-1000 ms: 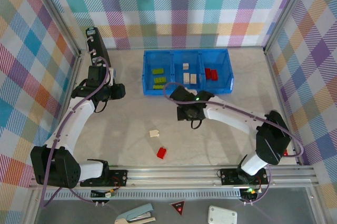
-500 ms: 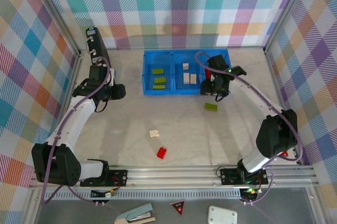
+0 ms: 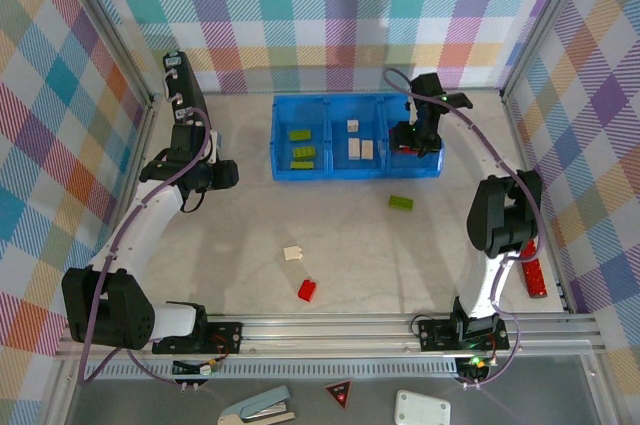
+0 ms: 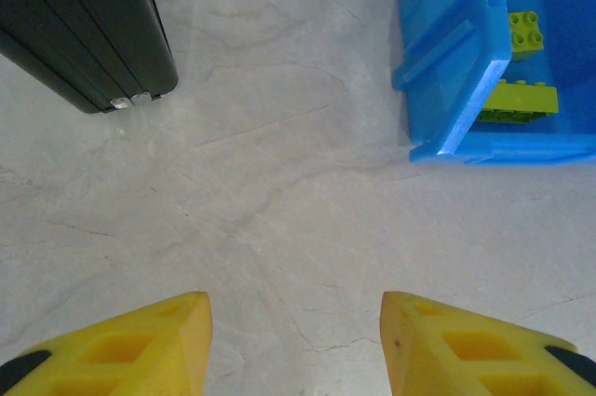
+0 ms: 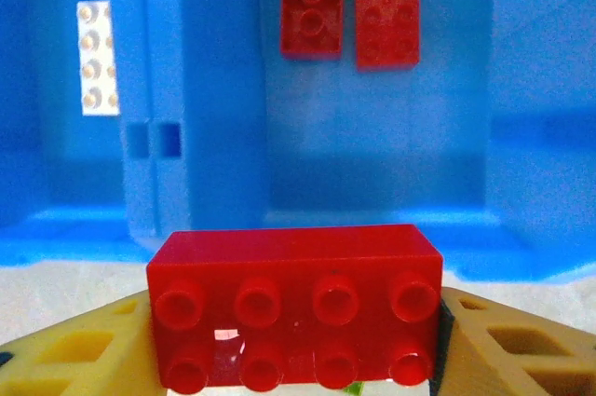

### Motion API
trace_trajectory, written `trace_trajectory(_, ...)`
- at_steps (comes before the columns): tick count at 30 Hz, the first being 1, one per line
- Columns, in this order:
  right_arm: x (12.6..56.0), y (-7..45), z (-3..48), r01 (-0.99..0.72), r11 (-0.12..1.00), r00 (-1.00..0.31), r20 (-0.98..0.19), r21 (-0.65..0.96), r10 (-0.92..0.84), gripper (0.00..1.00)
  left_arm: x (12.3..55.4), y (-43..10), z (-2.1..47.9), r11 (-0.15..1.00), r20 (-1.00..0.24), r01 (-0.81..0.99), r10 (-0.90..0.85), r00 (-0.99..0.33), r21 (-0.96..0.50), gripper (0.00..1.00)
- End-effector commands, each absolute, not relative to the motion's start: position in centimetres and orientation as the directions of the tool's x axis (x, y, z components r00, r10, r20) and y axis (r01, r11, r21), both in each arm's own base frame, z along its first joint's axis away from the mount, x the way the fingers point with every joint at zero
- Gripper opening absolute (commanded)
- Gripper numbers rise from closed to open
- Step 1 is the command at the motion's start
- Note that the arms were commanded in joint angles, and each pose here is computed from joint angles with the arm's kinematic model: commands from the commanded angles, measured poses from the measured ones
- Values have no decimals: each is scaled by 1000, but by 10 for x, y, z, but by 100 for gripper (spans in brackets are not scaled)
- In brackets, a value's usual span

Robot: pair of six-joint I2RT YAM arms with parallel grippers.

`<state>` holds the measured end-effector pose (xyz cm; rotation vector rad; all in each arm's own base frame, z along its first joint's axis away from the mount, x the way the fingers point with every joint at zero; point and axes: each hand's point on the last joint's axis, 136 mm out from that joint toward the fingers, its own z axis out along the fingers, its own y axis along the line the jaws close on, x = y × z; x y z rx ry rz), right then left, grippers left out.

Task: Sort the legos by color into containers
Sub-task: Place the lego in the container.

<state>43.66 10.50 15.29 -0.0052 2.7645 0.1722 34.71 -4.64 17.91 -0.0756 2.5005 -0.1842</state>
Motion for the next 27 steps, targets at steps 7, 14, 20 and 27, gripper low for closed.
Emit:
trace_trajectory(7,454,93,138,-23,995,-947,-321,93,8,59,348,-40,182,992,-590,-21,-91,-802,-126,51)
trace_trajectory(14,469,92,114,-15,996,-958,-288,91,11,59,348,-39,182,993,-589,-18,-86,-804,-120,51)
trace_trajectory(20,476,88,93,-10,998,-966,-257,62,7,59,348,-39,181,993,-583,-17,-85,-808,-121,51)
trace_trajectory(27,485,87,76,-9,999,-972,-235,42,1,59,348,-39,180,993,-581,-18,-83,-810,-116,51)
